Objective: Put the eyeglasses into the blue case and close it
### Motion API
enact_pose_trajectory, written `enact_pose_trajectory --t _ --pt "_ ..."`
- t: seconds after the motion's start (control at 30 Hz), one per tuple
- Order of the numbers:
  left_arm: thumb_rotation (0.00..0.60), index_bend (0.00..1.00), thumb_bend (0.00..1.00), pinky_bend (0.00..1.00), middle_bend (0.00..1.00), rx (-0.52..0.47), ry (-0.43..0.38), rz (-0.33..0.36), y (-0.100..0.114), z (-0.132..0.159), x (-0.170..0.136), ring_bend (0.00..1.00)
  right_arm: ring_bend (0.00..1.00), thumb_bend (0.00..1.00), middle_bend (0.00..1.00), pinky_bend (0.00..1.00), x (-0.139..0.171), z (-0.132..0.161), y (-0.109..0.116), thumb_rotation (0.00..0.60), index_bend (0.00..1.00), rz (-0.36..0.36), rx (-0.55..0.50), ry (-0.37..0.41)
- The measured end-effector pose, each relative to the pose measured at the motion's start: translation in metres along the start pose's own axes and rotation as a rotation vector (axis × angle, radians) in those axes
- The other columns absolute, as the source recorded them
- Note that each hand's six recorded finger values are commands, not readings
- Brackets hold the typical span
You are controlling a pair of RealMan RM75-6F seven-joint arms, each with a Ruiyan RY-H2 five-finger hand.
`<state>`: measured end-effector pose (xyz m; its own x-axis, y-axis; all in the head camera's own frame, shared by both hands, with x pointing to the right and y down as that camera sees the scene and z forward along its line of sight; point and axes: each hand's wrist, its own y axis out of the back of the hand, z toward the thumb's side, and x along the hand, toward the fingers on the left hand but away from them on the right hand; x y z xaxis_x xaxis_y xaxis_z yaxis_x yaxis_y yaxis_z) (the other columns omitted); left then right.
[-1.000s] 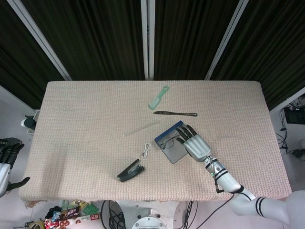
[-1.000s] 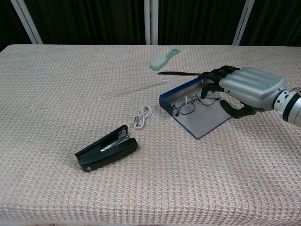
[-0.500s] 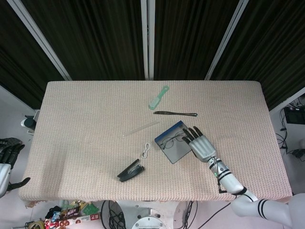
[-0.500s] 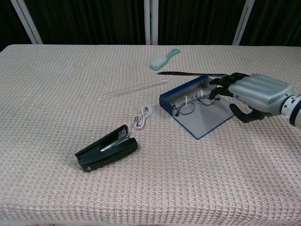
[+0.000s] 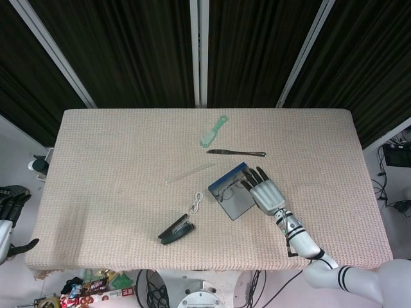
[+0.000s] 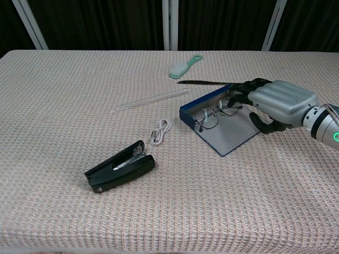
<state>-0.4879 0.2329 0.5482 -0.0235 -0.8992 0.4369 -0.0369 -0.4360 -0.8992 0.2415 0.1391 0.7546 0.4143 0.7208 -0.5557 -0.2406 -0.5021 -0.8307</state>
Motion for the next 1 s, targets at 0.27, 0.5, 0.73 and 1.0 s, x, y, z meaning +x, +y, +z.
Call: enact_pose_trajectory --t 0.27,0.5,0.73,1.0 --pt "0.600 0.09 0.07 0.24 0.09 0.001 0.005 0.004 0.002 -0.003 -0.001 0.09 0.00 0.68 0.00 0.00 -0.012 0.004 -0.004 0.600 0.20 0.004 0.009 -0.015" --pt "0.600 0.09 0.07 0.24 0.09 0.000 0.009 0.004 0.002 -0.004 -0.002 0.09 0.00 0.68 0.00 0.00 -0.016 0.006 -0.004 0.600 0.20 -0.005 0.001 -0.022" --pt "0.600 0.09 0.07 0.24 0.09 -0.002 0.012 0.007 0.002 -0.005 -0.004 0.09 0.00 0.68 0.00 0.00 -0.007 0.008 0.002 0.600 0.20 -0.041 -0.014 -0.007" --pt "0.600 0.09 0.07 0.24 0.09 -0.002 0.011 0.005 0.001 -0.004 -0.005 0.09 0.00 0.42 0.00 0.00 0.029 0.000 0.001 0.600 0.14 -0.038 0.033 0.057"
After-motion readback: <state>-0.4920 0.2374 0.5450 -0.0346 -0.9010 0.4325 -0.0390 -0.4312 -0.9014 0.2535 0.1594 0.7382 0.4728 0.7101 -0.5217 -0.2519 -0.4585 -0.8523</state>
